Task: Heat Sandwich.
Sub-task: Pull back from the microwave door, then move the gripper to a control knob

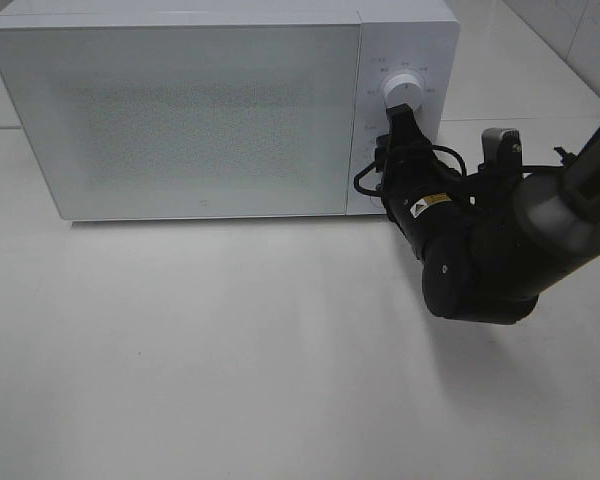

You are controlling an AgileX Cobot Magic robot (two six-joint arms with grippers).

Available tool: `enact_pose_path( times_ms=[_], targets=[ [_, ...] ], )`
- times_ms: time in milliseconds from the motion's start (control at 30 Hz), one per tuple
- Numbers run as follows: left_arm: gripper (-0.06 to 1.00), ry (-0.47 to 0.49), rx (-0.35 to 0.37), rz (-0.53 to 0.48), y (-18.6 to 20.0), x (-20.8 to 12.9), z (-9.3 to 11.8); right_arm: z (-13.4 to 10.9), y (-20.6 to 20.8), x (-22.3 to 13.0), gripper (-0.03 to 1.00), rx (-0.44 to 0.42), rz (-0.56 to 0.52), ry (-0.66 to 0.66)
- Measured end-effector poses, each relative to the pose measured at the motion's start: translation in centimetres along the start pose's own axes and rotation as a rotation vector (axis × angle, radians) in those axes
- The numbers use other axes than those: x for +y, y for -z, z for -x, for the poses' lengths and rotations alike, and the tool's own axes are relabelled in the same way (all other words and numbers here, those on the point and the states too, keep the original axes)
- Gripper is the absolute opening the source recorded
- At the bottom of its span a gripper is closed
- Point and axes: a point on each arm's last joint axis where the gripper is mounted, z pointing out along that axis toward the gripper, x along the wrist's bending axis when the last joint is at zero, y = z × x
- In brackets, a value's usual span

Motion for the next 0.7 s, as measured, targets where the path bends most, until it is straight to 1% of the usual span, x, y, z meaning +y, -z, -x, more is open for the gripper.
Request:
enact_pose_path(
  times_ms=[33, 67, 167, 200, 233, 333, 367, 400, 500, 700],
  targets=[
    [0.97, 0.0, 0.0, 0.0, 0.0, 0.0, 0.0, -0.01, 0.03, -0.03, 0.44, 0.0, 0.002, -0.061],
    [0.97, 0.0, 0.0, 0.0, 0.0, 0.0, 0.0, -0.01, 0.03, -0.03, 0.44, 0.0, 0.002, -0.061],
    [0.97, 0.0, 0.0, 0.0, 0.0, 0.0, 0.0, -0.02, 0.03, -0.02, 0.44, 0.002, 0.003, -0.142],
    [0.97, 0.0, 0.0, 0.0, 0.0, 0.0, 0.0, -0.02, 0.03, -0.02, 0.44, 0.002, 0.003, -0.142],
    [0.97, 0.0, 0.0, 0.0, 0.0, 0.0, 0.0, 0.0, 0.03, 0.02, 0.44, 0.0, 0.007, -0.191],
    [0.97, 0.0, 0.0, 0.0, 0.0, 0.0, 0.0, -0.01, 0.04, 0.02, 0.44, 0.001, 0.01, -0.269],
    [0.97, 0.0, 0.0, 0.0, 0.0, 0.0, 0.0, -0.01, 0.04, 0.02, 0.44, 0.001, 0.01, -0.269],
    [0.97, 0.0, 0.0, 0.0, 0.0, 0.0, 0.0, 0.0, 0.04, 0.04, 0.44, 0.001, 0.012, -0.312],
    [0.97, 0.0, 0.0, 0.0, 0.0, 0.0, 0.0, -0.01, 0.04, 0.05, 0.44, 0.002, 0.013, -0.339],
    [0.97, 0.0, 0.0, 0.0, 0.0, 0.0, 0.0, -0.01, 0.04, 0.04, 0.44, 0.002, 0.012, -0.336]
  ],
)
